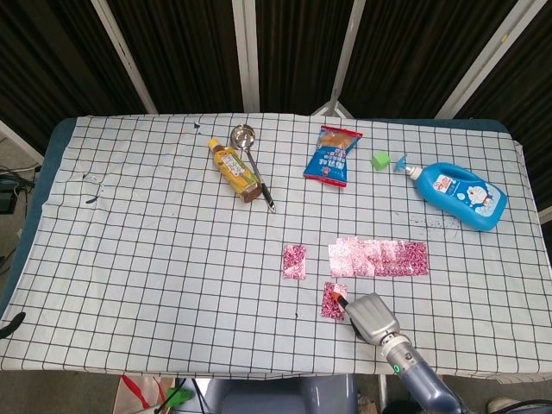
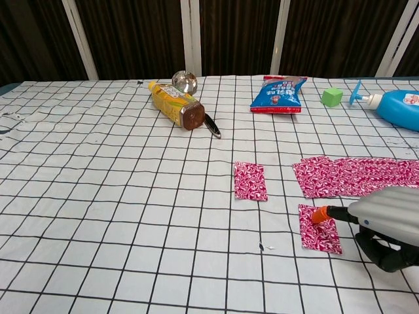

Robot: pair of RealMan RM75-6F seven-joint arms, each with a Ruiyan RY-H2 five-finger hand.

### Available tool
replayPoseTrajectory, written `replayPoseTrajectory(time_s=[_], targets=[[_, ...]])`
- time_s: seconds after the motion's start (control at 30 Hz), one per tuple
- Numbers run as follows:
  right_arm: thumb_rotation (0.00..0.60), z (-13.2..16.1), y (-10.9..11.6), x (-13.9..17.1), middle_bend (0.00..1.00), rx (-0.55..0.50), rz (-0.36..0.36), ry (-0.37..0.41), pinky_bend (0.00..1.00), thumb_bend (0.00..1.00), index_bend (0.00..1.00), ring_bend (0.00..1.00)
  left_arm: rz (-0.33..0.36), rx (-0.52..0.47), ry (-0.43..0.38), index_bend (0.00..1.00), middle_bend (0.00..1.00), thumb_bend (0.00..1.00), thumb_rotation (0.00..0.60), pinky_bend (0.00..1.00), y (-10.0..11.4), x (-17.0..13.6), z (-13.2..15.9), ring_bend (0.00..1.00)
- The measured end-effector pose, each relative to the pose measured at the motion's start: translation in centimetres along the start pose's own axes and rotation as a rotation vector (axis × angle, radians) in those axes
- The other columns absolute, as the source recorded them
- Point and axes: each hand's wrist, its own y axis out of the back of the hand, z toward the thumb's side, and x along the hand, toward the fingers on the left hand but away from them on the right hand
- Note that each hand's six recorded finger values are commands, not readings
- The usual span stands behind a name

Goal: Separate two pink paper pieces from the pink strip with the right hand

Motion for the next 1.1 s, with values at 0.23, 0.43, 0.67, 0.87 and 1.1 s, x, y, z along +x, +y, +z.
replayPoseTrajectory(time_s=[0.23,0.43,0.67,0.87,1.1], targets=[[0.600,0.1,0.7,0.1,0.85,-0.012,-0.033,0.008,0.63,0.84,0.16,0.86,-0.002,0.003,-0.001,0.16,0.03,0.28,0.600,0.08,-0.1,0.0,0.1,0.00],[0.600,0.6,3.1,-0.1,0.65,-0.046,-0.137,0.023,0.56,0.84,0.16,0.71,-0.002,0.005,-0.001,0.16,0.03,0.28,0.600,0.08,-0.1,0.0,0.1,0.00],[0.600,-1.3,6.4,1.1,0.21,-0.184,-0.297,-0.006,0.28,0.78,0.05,0.30,0.005,-0.004,0.009,0.16,0.03,0.28,0.600,0.08,0.2,0.0,-0.3,0.00],[0.600,-6.7,8.8,5.4,0.14,-0.272,-0.433,-0.101,0.22,0.63,0.05,0.24,0.005,-0.011,0.002,0.16,0.03,0.28,0.600,0.08,0.3,-0.1,-0.2,0.00],[0.600,-11.8,7.4,12.9,0.12,-0.217,-0.527,-0.218,0.21,0.55,0.03,0.22,0.004,-0.006,-0.004,0.16,0.03,0.28,0.600,0.08,0.2,-0.5,-0.1,0.00]])
